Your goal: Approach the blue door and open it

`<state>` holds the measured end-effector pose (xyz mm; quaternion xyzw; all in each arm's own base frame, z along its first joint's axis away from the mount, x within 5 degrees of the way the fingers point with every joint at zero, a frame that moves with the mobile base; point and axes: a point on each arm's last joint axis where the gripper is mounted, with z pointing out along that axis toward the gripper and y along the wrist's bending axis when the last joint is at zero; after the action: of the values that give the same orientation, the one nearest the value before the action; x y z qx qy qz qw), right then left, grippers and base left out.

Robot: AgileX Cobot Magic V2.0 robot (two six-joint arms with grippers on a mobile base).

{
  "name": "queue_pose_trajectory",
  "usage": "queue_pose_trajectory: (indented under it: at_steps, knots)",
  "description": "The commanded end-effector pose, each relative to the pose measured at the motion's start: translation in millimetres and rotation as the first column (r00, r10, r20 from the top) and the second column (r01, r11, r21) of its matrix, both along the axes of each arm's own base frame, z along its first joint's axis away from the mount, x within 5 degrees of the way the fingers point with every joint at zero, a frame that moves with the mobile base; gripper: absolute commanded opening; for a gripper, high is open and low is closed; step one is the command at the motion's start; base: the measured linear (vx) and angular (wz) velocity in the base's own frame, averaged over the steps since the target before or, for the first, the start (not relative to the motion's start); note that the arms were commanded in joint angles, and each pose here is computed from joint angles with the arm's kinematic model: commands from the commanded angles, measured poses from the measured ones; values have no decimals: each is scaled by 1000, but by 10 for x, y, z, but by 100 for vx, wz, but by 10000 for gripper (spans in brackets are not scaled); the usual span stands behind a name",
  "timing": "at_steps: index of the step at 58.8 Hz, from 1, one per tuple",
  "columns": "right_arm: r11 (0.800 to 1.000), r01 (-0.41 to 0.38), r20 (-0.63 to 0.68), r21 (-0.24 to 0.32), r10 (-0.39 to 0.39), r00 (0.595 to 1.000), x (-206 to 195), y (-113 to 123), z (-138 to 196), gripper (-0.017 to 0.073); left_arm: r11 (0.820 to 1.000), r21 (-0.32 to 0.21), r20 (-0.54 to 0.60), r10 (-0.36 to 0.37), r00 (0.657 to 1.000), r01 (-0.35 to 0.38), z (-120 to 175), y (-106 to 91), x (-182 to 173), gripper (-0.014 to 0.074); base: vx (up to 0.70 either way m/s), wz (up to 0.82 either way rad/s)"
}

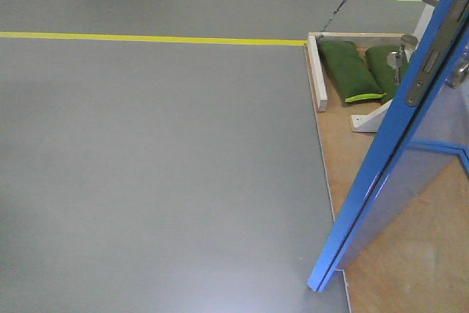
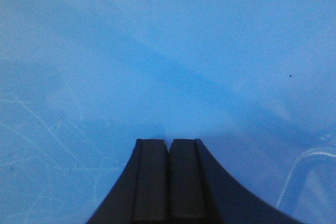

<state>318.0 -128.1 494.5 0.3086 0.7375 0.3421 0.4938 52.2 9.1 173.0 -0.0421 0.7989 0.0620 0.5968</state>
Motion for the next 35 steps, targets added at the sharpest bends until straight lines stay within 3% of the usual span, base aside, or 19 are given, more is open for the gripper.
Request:
queue_pose_trajectory:
  at_steps: [1,35]
  knots:
    - [1000,-3,124,25,-1,992,-65,101,229,8,1000,7,117,-5,993,4,165,-5,2,73,6,15]
    - [1000,-3,124,25,-1,992,-65,101,229,8,1000,7,117,-5,993,4,165,-5,2,73,7,13]
